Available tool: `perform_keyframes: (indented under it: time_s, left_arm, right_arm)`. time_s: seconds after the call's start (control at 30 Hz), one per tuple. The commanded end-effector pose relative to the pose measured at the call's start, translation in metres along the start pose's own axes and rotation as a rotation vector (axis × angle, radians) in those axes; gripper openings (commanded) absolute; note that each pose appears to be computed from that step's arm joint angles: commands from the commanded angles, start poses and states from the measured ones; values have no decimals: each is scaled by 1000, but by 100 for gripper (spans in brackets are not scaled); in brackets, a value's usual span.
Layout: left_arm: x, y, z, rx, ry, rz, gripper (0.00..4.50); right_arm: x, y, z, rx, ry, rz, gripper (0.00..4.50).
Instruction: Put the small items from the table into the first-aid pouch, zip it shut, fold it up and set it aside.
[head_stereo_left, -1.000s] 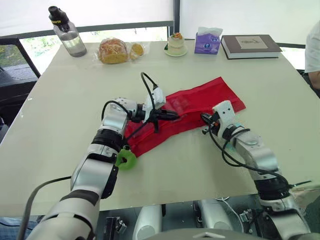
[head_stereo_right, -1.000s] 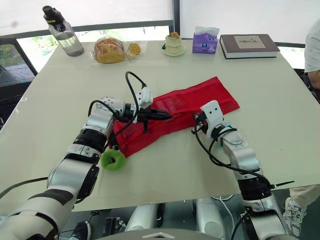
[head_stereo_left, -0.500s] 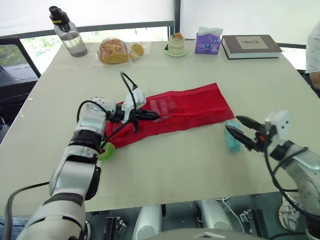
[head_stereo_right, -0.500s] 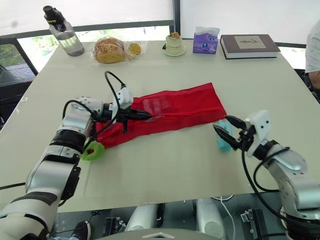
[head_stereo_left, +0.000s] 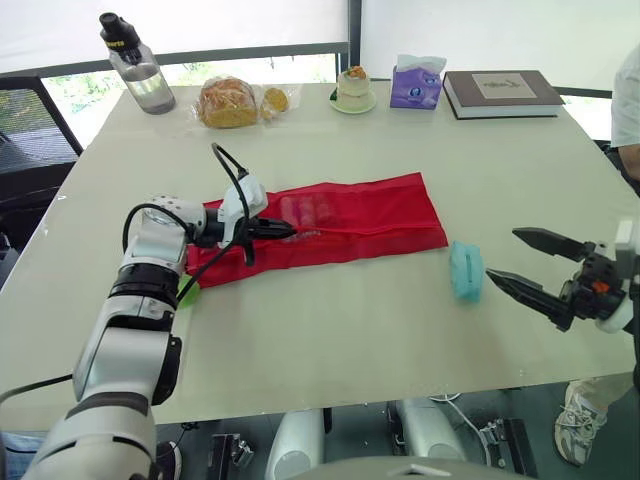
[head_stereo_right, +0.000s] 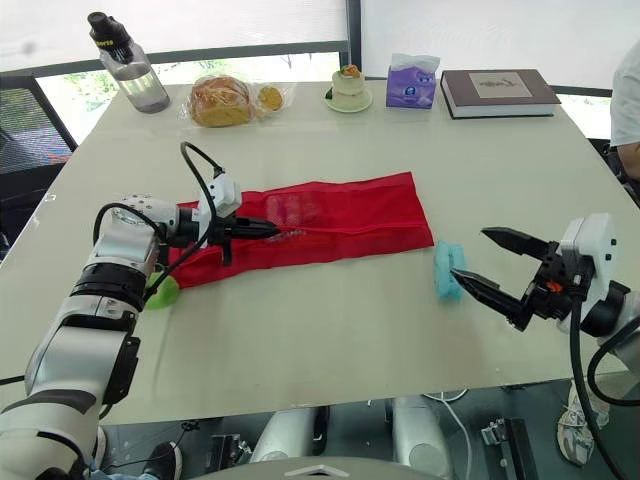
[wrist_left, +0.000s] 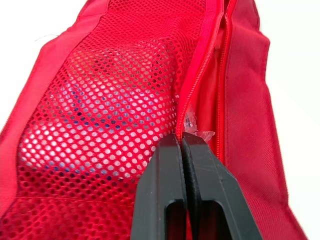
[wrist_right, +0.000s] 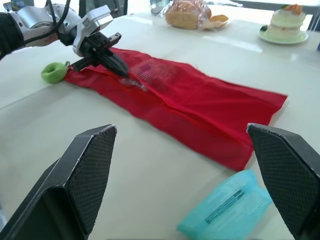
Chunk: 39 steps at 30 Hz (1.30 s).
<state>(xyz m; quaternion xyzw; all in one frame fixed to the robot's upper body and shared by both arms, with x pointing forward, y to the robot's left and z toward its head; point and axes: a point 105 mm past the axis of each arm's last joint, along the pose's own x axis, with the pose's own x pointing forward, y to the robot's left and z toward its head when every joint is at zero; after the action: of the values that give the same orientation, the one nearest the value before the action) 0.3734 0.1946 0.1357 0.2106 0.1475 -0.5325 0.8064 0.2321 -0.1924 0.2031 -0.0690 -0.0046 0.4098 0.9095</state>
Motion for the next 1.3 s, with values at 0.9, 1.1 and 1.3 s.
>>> perform_keyframes:
  time_s: [0.9,1.1,1.3]
  left_arm:
    - [125,-22,101,156,-211,-49,443]
    - [145,-22,95,178,-143,-36,443]
    - [153,-21,88,243,-77,-5,443]
  right_arm:
    - [-4,0,5,-154,83,-191,450]
    - [-10,0,7,-159,93,-223,450]
    - [-16,4,5,-154,103,-255,450]
